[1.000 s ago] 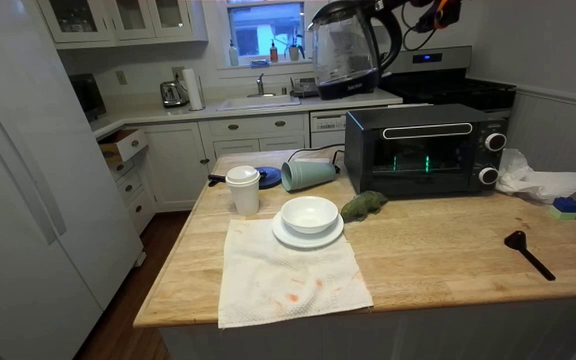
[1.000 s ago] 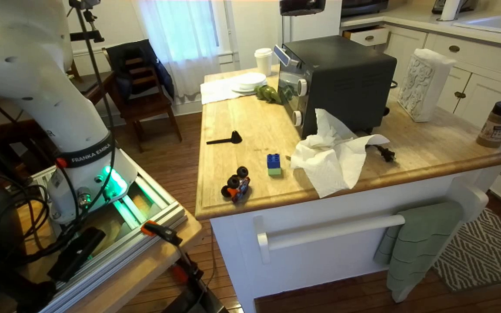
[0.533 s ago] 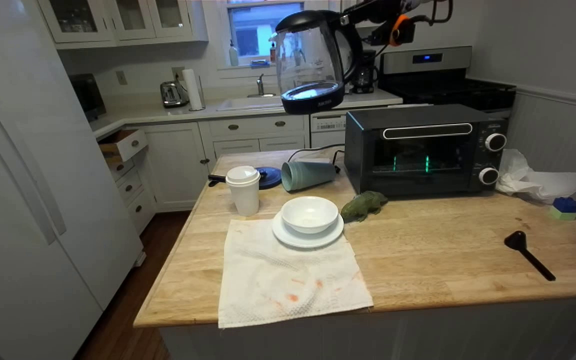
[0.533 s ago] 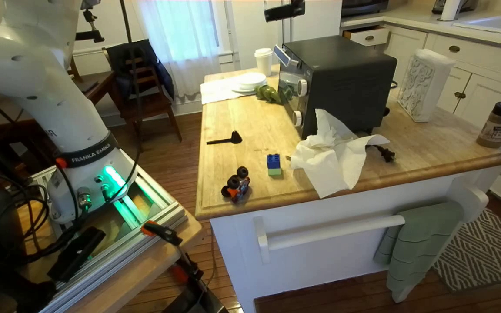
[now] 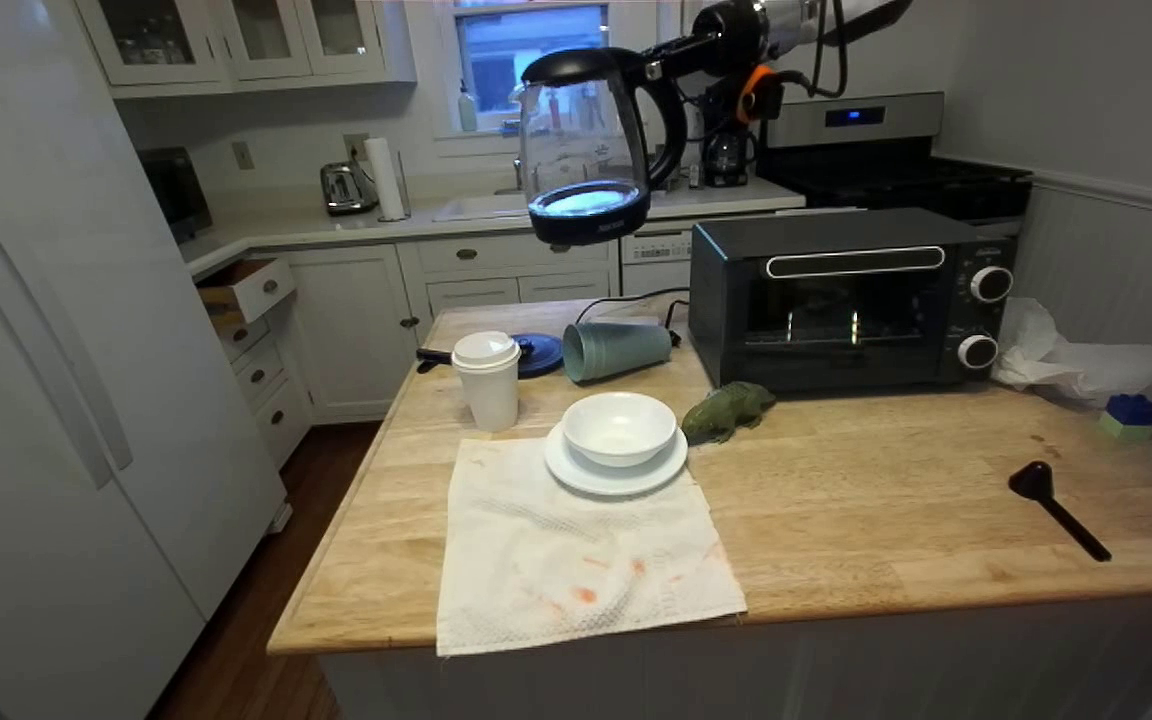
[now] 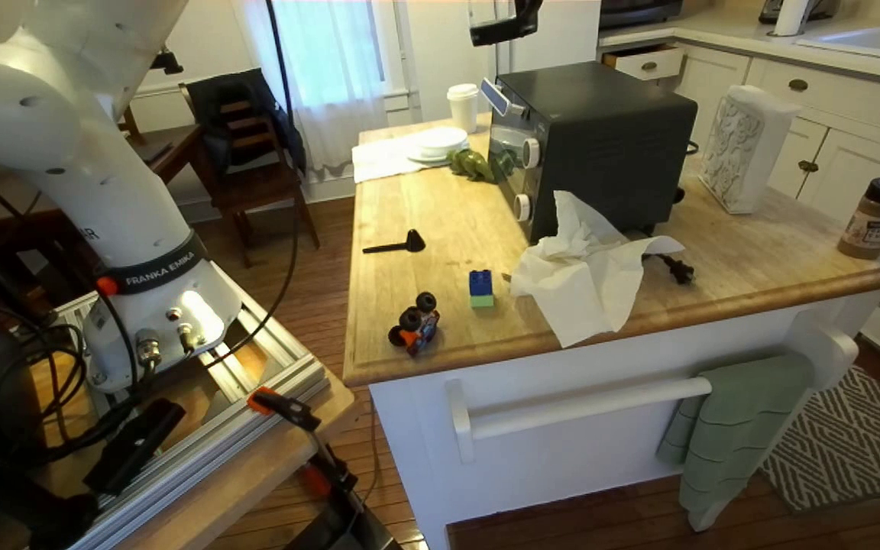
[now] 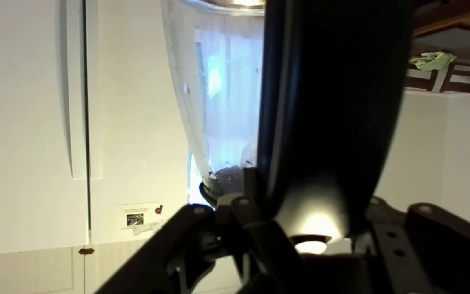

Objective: Take the kettle off of the oven

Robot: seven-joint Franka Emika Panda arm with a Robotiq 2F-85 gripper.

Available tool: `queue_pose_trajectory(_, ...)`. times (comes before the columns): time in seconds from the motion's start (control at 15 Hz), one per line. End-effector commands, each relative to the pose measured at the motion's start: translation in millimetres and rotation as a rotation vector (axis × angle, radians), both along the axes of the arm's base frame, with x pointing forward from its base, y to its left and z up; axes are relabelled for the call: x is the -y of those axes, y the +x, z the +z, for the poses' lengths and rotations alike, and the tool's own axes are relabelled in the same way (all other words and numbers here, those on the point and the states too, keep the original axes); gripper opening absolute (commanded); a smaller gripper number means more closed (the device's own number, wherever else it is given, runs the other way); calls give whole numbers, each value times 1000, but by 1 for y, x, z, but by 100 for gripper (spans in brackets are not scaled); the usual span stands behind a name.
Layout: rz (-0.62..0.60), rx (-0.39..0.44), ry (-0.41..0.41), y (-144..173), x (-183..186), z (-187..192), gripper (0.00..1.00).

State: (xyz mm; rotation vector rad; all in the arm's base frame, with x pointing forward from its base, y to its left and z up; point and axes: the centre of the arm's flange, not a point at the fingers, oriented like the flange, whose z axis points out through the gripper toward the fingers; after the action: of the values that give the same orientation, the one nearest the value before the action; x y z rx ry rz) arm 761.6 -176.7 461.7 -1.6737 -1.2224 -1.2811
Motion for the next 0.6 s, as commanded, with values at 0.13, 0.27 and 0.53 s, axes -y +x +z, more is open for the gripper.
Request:
queue_pose_trajectory(0.13, -106, 32, 90, 87, 3, -6, 19)
queue_pose_trajectory(0.27, -172, 13, 110, 98, -4, -23, 19)
queue_pose_trajectory(0.53, -262, -21, 103, 116, -26, -54, 19)
